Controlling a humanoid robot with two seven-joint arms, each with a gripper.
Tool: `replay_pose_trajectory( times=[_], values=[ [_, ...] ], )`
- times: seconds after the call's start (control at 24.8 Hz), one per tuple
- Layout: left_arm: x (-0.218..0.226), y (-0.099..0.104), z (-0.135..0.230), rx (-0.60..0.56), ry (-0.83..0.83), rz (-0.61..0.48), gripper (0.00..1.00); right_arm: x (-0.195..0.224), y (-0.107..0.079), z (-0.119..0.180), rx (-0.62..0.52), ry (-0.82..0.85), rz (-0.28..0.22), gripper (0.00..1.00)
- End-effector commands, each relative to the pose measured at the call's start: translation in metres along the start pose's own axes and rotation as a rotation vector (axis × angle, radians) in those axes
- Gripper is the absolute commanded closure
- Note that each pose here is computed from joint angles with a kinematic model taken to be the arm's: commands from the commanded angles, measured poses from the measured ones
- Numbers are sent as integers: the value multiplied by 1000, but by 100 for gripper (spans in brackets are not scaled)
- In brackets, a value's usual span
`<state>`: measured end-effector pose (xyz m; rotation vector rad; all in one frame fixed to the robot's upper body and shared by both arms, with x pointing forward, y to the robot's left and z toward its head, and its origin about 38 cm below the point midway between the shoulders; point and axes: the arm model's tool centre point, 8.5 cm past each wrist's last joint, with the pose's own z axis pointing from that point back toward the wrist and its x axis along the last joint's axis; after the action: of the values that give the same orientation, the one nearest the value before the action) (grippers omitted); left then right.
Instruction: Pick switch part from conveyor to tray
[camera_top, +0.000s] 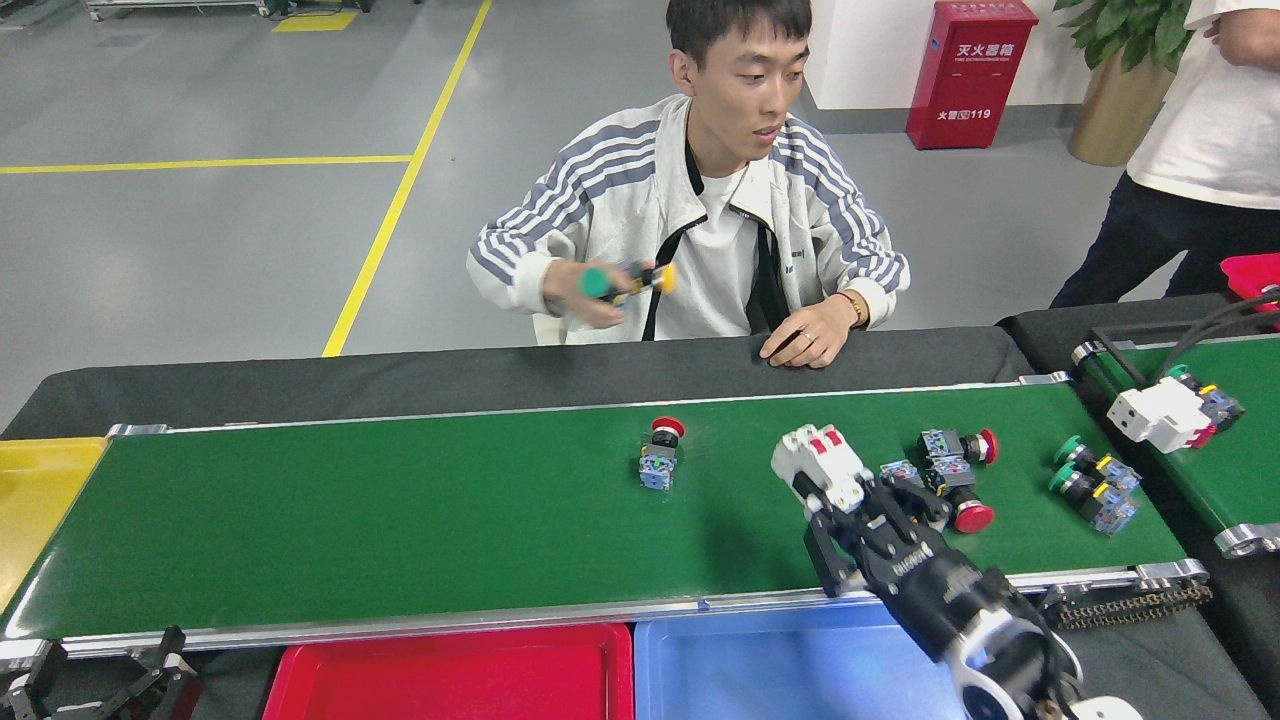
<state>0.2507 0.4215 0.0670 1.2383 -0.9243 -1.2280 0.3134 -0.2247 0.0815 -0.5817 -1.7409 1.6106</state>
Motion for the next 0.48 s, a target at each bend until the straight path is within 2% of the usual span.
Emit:
replay_pose_trajectory(
  times=[0.0,0.16,0.32,0.44],
  values=[
    [6,17,-6,53,-40,-15,0,11,0,12,-22,-85,5,1],
    [77,38,-39,103,-246,-15,0,5,4,17,-31,-19,-21,1],
    [130,56,-72,120,-302,-41,0,-6,9,-6,-65,340,-109,1],
    [187,56,-95,101,-357,-74,0,-9,13,-17,-58,555,-107,2]
  ],
)
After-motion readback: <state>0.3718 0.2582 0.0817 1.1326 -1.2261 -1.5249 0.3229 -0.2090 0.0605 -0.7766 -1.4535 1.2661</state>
